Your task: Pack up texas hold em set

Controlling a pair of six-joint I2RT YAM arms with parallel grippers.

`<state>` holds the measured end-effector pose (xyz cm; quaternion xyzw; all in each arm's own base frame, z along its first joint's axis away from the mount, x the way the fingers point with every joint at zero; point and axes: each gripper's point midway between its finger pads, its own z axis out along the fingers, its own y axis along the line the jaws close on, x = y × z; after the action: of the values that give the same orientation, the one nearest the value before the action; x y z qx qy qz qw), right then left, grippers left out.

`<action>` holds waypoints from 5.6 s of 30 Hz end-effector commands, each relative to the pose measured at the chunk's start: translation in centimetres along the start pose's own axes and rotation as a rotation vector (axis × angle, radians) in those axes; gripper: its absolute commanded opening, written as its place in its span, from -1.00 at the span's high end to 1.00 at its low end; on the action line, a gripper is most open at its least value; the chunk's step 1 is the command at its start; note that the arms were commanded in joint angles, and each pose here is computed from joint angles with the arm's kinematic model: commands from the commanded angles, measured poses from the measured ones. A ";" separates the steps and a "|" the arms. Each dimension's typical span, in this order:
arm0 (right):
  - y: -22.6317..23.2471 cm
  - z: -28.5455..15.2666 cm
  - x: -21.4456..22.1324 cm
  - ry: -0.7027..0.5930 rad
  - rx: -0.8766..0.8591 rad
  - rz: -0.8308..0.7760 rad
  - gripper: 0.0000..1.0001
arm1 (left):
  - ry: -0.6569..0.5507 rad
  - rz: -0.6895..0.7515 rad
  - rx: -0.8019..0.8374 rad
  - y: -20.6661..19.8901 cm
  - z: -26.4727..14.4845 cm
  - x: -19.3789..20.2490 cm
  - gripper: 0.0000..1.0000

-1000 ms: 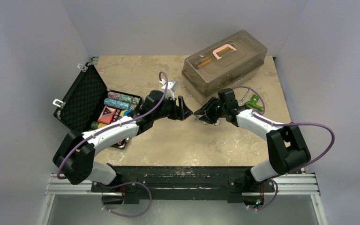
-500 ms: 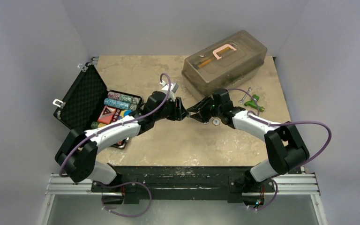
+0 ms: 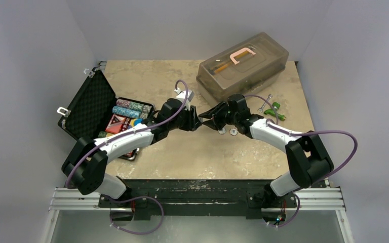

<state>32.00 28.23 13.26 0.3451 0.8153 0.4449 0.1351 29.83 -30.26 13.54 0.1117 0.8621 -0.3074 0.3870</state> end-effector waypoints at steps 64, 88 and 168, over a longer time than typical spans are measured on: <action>-7.8 -6.5 -3.0 -0.113 0.241 -1.043 -0.74 | 0.745 0.280 -0.693 22.8 -17.7 6.5 1.00; -9.6 -7.4 -3.1 -0.125 0.293 -0.994 -0.74 | 0.111 0.046 -0.868 19.7 -21.3 -3.1 0.27; -15.8 -2.3 -11.4 -0.308 0.742 -0.856 0.12 | -0.004 -0.171 0.101 5.1 -10.2 -10.9 -0.43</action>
<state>32.84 12.79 1.72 0.0726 0.9463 -0.0222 0.3143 32.78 -19.35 23.69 0.0525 0.8620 -0.3705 0.3419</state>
